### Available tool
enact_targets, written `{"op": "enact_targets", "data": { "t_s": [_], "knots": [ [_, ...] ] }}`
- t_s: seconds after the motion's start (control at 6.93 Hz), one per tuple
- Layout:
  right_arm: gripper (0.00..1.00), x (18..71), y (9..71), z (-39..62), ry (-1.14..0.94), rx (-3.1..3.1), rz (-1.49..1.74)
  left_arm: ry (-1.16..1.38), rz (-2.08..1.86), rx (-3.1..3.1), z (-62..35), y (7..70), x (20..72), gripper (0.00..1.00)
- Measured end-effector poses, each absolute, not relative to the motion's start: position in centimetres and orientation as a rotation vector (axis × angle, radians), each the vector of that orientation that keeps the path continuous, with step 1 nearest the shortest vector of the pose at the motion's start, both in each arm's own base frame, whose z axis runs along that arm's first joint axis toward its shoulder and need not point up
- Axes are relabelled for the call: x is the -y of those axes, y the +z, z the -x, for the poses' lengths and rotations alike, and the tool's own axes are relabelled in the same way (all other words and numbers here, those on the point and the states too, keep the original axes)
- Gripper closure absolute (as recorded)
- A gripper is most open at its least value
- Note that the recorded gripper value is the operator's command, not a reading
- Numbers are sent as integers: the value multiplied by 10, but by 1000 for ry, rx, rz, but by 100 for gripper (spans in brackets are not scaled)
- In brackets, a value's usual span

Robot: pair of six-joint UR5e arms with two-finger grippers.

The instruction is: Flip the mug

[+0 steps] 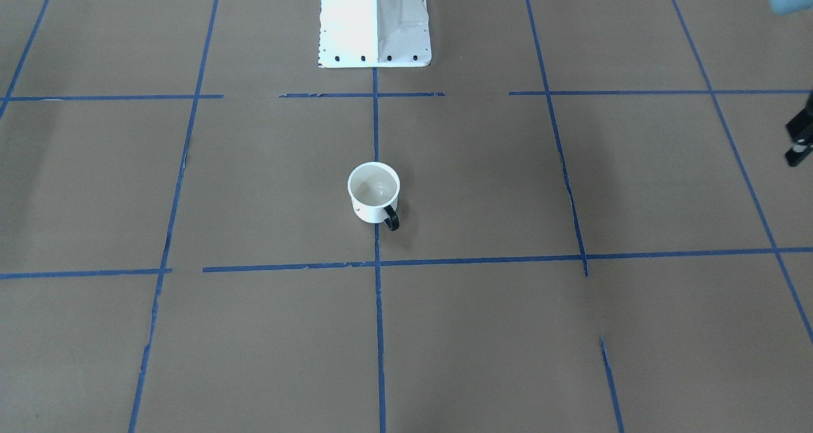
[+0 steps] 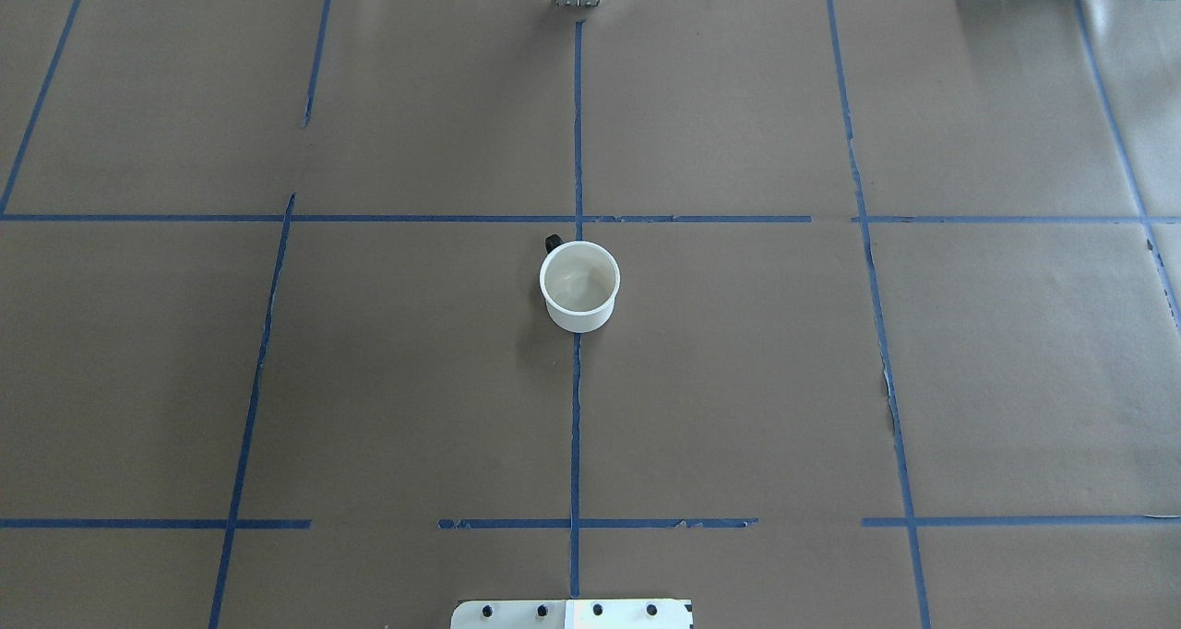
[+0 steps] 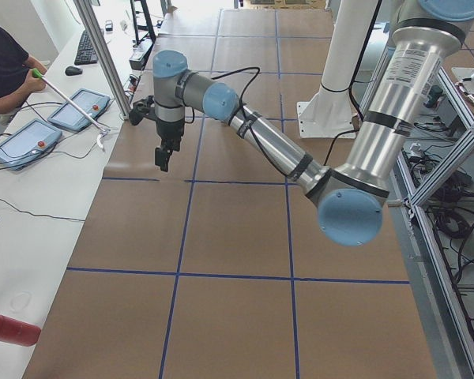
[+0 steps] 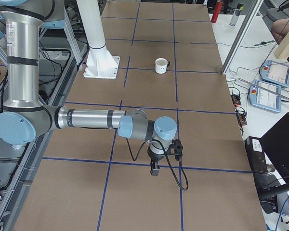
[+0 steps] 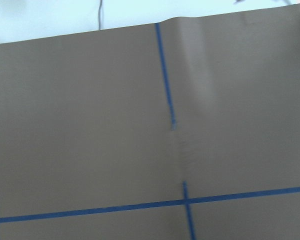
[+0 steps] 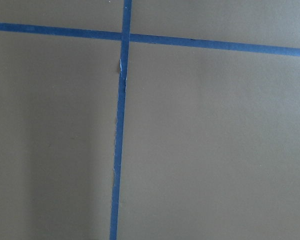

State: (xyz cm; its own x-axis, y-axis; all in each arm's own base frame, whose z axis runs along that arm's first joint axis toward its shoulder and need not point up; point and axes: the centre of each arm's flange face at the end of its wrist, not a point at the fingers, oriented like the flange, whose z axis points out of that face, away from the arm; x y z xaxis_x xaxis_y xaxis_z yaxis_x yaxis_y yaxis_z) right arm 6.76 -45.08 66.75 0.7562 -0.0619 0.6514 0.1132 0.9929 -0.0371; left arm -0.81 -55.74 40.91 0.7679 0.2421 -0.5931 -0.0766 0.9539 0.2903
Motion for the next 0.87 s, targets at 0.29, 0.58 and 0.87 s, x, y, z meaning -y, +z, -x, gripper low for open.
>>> {"op": "enact_targets", "data": {
  "t_s": [0.29, 0.58, 0.87],
  "knots": [
    [0, 451, 668, -68, -96, 707, 76, 227, -267, -699, 82, 509, 509, 0],
    [0, 451, 668, -68, -96, 707, 76, 213, -254, -718, 96, 544, 485, 0],
    [0, 451, 668, -68, -95, 707, 76, 192, -233, -726, 96, 559, 475, 0]
  ]
}}
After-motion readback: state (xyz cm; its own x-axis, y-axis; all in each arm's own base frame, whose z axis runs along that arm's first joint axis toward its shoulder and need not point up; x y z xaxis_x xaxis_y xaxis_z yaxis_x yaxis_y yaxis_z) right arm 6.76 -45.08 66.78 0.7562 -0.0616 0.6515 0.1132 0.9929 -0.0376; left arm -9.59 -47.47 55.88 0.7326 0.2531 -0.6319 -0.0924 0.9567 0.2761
